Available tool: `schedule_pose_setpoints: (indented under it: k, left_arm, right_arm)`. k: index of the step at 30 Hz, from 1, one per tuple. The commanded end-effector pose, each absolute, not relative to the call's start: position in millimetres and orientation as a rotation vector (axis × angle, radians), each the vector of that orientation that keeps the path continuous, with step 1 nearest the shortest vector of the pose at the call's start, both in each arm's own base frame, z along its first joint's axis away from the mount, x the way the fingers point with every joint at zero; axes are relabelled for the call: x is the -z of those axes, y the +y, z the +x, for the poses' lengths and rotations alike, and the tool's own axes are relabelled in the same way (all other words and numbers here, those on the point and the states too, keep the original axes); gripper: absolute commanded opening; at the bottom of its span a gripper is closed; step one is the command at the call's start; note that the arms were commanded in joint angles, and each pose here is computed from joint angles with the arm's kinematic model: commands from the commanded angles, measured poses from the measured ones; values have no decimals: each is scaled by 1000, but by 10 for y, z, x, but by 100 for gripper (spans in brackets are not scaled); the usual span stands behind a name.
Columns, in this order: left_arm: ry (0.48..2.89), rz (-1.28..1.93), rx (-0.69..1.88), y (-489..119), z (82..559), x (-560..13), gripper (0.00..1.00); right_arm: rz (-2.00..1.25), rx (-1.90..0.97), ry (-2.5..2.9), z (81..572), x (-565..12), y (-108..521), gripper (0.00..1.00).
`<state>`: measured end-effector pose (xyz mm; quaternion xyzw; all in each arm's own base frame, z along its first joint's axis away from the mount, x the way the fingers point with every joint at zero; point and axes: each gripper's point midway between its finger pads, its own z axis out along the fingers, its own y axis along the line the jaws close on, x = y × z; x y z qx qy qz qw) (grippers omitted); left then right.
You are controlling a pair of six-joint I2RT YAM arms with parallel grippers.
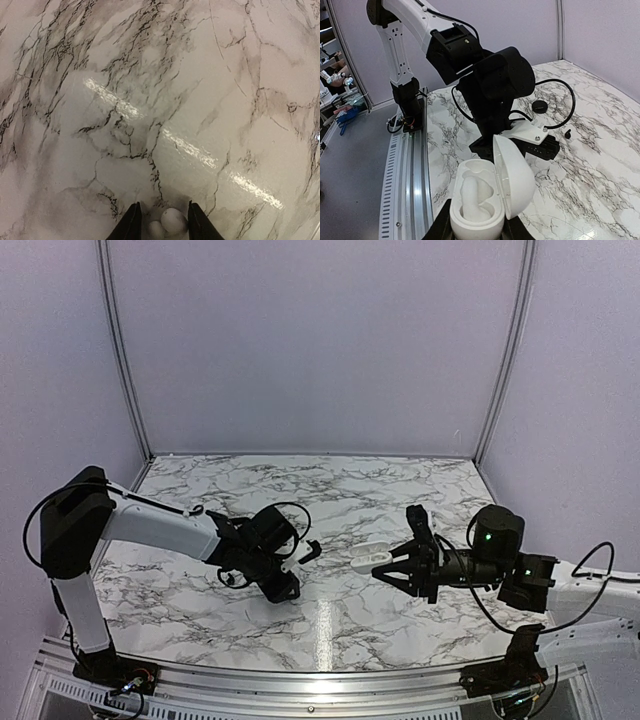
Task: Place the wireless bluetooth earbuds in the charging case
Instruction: Move the left earbud to the center of the board, then pick up the left earbud from the center of the board.
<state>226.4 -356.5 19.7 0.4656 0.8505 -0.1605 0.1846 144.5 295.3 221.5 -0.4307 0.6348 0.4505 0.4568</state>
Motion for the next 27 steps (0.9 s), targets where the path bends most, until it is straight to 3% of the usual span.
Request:
schedule_pose_setpoints:
  k: [1, 6, 10, 19, 27]
  left_arm:
    - [2537, 1112, 362, -3521, 2399, -79, 35]
    - [2602, 914, 370, -3561, 2527, -164, 46]
    - [2512, 896, 316, -3498, 2647, -395, 52]
    - [2143, 1155, 401, -3325, 2328, -919, 49]
    - [1916, 1519, 420, -3254, 1891, -684, 46]
  right_arm:
    - [-1050, -1116, 1508, 1469, -2395, 2973, 0]
    - [-1048, -1105, 1511, 1475, -2394, 2958, 0]
    - [-1047, -1103, 1505, 1465, -2413, 2947, 0]
    - [-1047, -1120, 1492, 1422, -2434, 2930, 0]
    - [-1069, -1135, 1484, 1391, -2413, 2949, 0]
